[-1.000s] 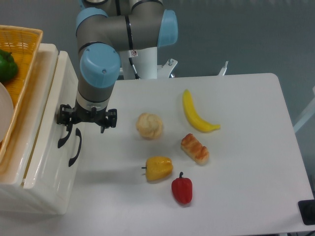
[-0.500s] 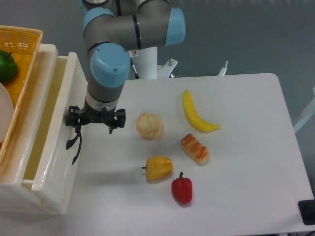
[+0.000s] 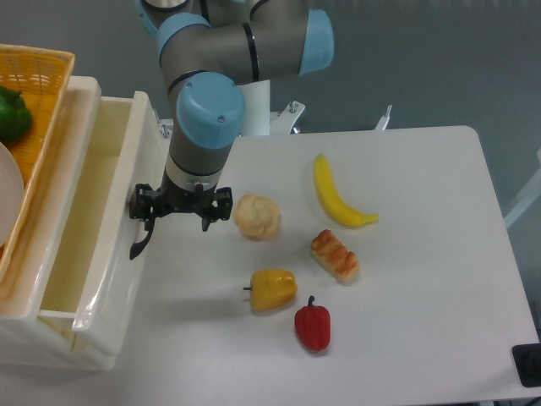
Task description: Slide open the top white drawer
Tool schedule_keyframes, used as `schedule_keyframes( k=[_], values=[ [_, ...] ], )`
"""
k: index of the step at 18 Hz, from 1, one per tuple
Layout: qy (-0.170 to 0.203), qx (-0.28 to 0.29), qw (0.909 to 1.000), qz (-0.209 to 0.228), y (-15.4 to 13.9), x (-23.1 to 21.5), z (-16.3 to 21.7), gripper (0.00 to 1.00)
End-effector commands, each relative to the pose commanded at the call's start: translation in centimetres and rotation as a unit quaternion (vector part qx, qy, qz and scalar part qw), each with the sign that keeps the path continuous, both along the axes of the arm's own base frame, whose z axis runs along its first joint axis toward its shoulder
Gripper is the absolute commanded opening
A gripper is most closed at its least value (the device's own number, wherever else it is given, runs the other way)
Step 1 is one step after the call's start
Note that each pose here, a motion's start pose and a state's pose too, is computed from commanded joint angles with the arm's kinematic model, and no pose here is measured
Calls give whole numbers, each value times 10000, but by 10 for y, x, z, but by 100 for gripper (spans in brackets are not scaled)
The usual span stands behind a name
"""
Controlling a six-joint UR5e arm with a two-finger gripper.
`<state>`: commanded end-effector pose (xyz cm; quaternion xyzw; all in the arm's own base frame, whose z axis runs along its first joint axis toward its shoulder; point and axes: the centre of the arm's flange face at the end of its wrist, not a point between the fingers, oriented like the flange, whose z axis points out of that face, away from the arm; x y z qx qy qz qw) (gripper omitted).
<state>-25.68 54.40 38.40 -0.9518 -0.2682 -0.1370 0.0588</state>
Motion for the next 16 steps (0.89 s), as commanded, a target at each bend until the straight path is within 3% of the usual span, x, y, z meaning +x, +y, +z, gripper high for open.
schedule_keyframes(
  k=[16],
  values=[
    [394, -60, 9982, -453, -16, -34, 1, 100]
  ],
)
